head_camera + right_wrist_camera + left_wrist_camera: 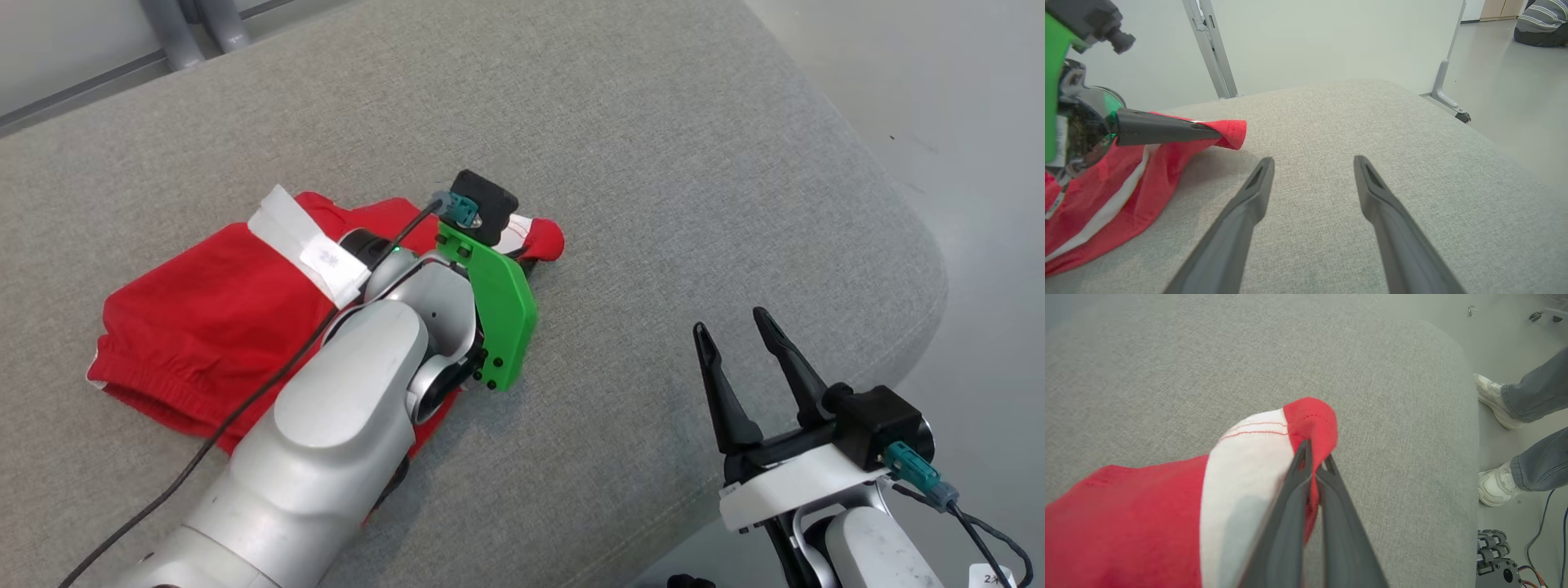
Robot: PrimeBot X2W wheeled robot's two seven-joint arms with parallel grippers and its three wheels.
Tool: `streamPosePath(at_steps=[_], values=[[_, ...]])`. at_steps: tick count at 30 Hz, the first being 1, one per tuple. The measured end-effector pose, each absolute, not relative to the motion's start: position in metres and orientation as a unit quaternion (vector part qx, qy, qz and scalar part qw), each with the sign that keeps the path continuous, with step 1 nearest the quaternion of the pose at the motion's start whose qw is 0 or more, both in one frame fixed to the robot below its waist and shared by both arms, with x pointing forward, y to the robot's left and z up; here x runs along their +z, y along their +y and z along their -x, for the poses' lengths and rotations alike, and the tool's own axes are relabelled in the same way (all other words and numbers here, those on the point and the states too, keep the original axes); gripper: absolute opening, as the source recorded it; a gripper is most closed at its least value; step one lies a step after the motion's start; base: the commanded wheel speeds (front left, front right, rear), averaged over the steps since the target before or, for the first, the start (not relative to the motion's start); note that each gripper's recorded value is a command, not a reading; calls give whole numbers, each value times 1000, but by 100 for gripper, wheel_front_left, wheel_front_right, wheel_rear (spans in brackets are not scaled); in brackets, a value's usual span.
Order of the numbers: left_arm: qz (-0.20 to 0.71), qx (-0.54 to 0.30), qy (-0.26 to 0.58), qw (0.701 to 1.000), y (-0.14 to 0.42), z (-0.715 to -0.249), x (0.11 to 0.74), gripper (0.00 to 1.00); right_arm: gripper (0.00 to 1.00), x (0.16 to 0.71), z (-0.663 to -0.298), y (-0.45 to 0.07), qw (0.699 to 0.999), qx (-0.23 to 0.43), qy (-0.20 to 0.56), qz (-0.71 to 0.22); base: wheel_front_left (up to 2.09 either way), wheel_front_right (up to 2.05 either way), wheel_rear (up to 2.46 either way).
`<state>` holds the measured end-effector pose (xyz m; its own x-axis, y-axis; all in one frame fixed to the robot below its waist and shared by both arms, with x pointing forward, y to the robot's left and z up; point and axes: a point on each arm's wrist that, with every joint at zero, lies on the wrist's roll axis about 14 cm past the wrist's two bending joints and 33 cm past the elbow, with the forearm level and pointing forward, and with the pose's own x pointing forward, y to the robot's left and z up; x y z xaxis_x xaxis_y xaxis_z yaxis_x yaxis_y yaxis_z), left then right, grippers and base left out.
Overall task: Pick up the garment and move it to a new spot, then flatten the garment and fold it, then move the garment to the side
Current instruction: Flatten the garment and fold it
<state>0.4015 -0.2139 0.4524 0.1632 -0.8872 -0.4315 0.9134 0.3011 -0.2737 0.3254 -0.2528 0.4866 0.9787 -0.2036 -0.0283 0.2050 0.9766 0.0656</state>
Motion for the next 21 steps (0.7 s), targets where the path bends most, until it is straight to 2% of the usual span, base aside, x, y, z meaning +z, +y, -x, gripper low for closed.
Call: streamPosePath(at_steps=[5,12,14,17,21], values=[[-6,-597,281,751,-212,-383,432,100,100,478,-323,-257,993,-112,24,-34,0,0,0],[83,-601,239,758,-203,-370,476,100,100,480,-334,-248,995,-90,19,-28,0,0,0],[111,-577,229,776,-188,-377,486,100,100,480,-337,-243,996,-80,18,-26,0,0,0],[128,-511,215,822,-146,-402,489,100,100,481,-341,-235,997,-65,14,-23,0,0,0],[123,-418,247,866,-80,-419,463,100,100,480,-345,-222,999,-44,14,-21,0,0,0]])
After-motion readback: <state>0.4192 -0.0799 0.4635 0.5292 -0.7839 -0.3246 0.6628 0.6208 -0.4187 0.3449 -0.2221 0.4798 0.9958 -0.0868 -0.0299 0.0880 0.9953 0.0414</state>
